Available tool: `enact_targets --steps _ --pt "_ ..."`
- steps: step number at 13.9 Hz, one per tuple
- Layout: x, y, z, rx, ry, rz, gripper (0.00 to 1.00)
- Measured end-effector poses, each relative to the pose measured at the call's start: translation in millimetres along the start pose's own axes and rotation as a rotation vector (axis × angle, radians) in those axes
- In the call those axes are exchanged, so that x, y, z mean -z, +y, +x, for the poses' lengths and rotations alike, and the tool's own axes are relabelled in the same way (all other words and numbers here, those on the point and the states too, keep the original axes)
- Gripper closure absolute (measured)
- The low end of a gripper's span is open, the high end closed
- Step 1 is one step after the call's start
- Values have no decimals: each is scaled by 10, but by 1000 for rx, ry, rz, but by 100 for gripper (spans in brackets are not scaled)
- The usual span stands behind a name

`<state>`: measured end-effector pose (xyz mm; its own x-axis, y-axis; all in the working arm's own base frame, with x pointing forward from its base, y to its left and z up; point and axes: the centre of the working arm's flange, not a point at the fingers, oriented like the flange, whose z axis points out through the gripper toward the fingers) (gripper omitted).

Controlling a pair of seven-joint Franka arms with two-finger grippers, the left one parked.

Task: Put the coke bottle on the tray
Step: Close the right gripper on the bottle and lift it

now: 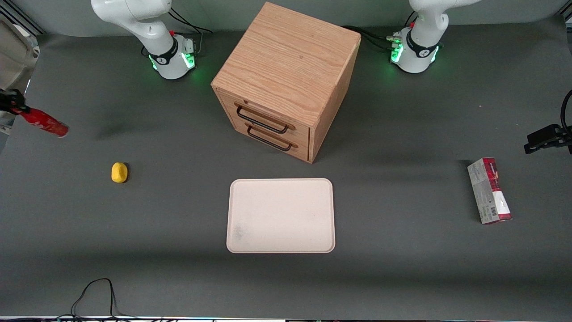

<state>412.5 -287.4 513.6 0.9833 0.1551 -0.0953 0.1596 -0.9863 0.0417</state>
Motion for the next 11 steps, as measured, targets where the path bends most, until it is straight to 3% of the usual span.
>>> enact_targets --steps 7,11 --pt "1458 -135 -92 6 28 -21 69" --pt "1663 -423 148 64 42 -17 69"
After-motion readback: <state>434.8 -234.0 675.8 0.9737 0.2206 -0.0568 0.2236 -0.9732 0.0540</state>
